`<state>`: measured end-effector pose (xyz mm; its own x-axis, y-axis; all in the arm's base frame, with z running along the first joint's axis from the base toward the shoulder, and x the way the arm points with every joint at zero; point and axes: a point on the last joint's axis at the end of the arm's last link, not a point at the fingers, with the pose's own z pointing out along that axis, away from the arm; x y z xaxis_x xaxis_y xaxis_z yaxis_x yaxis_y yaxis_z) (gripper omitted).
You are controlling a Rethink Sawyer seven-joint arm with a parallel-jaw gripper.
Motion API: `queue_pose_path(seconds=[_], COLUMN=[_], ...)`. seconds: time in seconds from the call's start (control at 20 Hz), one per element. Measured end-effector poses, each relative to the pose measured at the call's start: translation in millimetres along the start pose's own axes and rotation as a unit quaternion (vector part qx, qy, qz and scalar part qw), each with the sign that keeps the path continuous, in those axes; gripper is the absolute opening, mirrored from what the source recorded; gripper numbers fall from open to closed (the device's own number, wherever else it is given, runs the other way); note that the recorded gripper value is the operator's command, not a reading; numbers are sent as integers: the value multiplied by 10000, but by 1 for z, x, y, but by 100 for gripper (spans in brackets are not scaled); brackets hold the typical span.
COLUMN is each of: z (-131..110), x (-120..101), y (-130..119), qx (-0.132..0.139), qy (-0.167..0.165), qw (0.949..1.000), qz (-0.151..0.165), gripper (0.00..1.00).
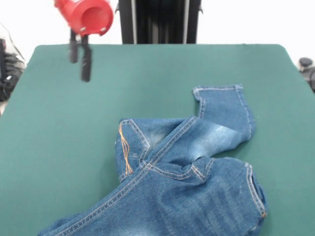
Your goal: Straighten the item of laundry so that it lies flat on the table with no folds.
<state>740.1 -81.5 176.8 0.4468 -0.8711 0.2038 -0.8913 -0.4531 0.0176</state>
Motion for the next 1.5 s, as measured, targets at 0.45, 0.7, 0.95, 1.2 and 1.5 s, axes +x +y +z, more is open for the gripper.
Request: queue_pose_path(seconds=[0.45,0.7,0.95,1.2,1.5], z=[-15,-7,1,5,6], x=[-46,-58,-75,-105,-145], y=[4,13,21,29,24], qx=[6,-11,-28,36,116], qy=[-458,-607,-693,-708,-711], qw=[9969,9938,9909,9879,9846], qz=[646,934,1156,1381,1592], gripper=[100,100,100,100,100])
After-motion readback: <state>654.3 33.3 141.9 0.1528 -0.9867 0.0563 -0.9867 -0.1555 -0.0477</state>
